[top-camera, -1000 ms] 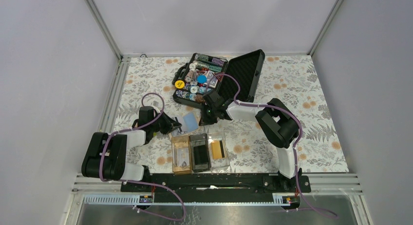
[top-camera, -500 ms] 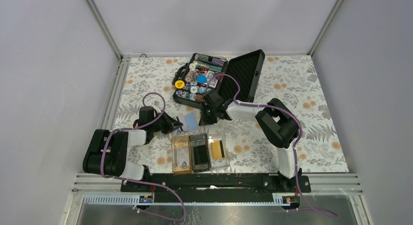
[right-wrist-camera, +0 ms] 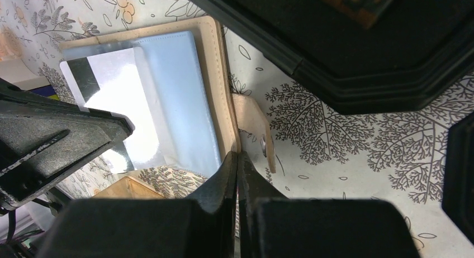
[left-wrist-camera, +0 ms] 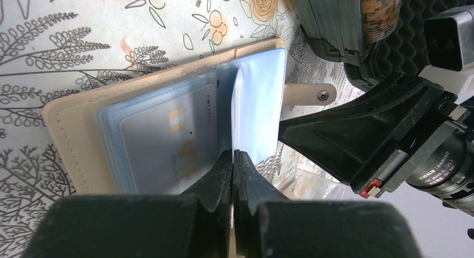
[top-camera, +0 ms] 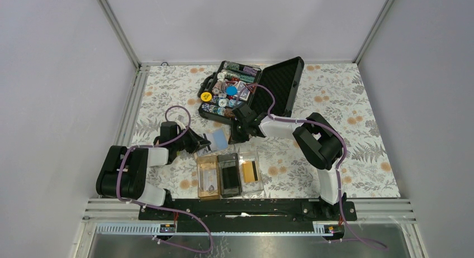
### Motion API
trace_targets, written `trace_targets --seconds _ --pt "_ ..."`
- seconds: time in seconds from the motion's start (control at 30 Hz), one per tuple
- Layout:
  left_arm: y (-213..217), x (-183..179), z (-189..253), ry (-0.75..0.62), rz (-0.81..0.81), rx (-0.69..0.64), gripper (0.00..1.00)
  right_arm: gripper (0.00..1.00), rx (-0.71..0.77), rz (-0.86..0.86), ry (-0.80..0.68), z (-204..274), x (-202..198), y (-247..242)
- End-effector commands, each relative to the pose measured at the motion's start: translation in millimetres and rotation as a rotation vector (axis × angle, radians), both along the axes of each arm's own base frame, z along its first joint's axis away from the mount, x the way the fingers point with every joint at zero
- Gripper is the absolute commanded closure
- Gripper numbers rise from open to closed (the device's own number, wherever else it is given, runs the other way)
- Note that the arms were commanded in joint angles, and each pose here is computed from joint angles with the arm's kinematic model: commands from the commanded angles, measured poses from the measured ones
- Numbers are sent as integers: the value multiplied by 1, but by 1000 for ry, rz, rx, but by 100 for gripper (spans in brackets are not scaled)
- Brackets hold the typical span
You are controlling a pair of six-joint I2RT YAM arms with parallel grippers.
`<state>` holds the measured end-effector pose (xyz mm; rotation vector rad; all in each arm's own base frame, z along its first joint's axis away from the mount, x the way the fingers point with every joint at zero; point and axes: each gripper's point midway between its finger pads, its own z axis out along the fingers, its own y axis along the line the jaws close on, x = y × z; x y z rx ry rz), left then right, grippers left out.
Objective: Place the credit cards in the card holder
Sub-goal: Insert the credit card into the card holder.
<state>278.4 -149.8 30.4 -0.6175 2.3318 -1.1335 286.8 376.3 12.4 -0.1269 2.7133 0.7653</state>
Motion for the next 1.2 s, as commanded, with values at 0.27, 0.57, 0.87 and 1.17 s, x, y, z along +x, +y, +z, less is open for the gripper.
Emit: trace_targets --seconds 0.27,0.57,0.87,1.17 --pt "23 8 -6 35 27 189 65 100 -29 -7 -26 1 5 2" --pt "35 7 -7 48 43 270 53 100 -31 0 -24 -1 3 2" --pt "17 4 -11 71 -15 259 53 100 -33 7 -24 -1 1 4" --pt "10 6 -14 95 -44 341 53 100 -34 13 -27 -1 -1 5"
